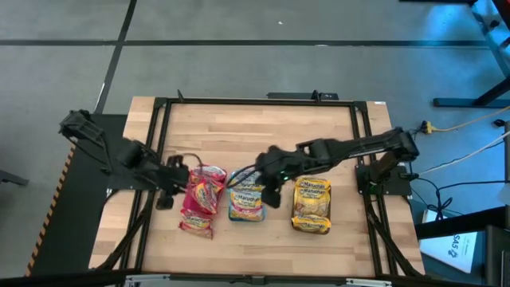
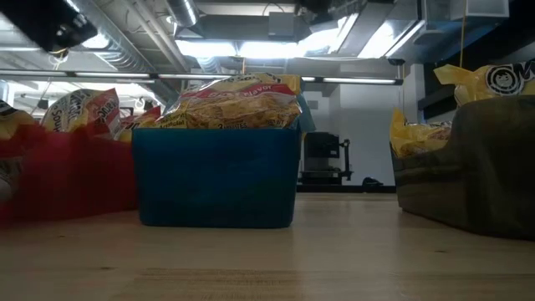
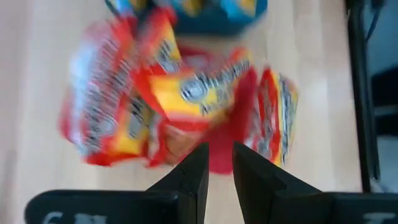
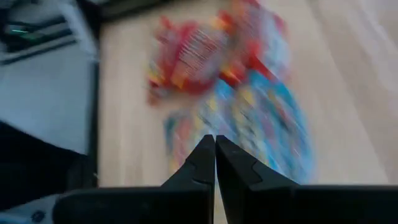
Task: Sort Maruchan noodles
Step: Adjust the red noodle packs in the red bin
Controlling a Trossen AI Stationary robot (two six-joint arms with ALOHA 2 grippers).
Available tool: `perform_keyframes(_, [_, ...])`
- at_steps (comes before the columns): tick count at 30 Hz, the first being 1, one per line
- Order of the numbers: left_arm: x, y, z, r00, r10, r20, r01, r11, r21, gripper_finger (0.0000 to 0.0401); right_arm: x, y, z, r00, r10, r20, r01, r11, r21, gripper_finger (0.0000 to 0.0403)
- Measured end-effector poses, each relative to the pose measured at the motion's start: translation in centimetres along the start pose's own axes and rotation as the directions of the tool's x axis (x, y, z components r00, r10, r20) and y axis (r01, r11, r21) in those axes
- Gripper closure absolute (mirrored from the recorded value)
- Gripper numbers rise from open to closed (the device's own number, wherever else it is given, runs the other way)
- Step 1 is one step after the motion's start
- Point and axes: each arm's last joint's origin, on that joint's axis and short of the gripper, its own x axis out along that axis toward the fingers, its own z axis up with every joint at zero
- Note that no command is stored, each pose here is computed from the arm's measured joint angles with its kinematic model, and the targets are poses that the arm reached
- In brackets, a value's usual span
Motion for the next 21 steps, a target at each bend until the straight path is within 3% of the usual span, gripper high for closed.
perform_keyframes(4, [-2.7,1.1,-0.9,0.993,0.049,0.112,-0.047,0.999,-0.017,0.0336,2.7,1.2,1.4,0.979,0.167,0.116,-0.153,0.981,-0.118,0.0388])
perform_keyframes(7, [-4.8,2.5,-2.7,0.982,0.101,0.159,-0.092,0.994,-0.067,0.0336,3.9,1.3,1.7,0.974,0.155,0.163,-0.140,0.985,-0.101,0.0388])
perform_keyframes(12, [-6.9,3.7,-4.4,0.960,0.076,0.269,-0.024,0.981,-0.191,0.0337,6.2,0.3,2.0,0.974,0.163,0.160,-0.157,0.986,-0.051,0.0374])
perform_keyframes(17, [-7.1,3.8,-4.7,0.955,0.074,0.288,-0.011,0.977,-0.215,0.0339,9.1,0.7,3.0,0.911,0.322,0.258,-0.313,0.947,-0.075,0.0298])
perform_keyframes(21, [-7.0,3.8,-4.7,0.958,0.081,0.275,-0.030,0.982,-0.187,0.0340,10.9,1.0,3.2,0.878,0.352,0.325,-0.347,0.935,-0.074,0.0224])
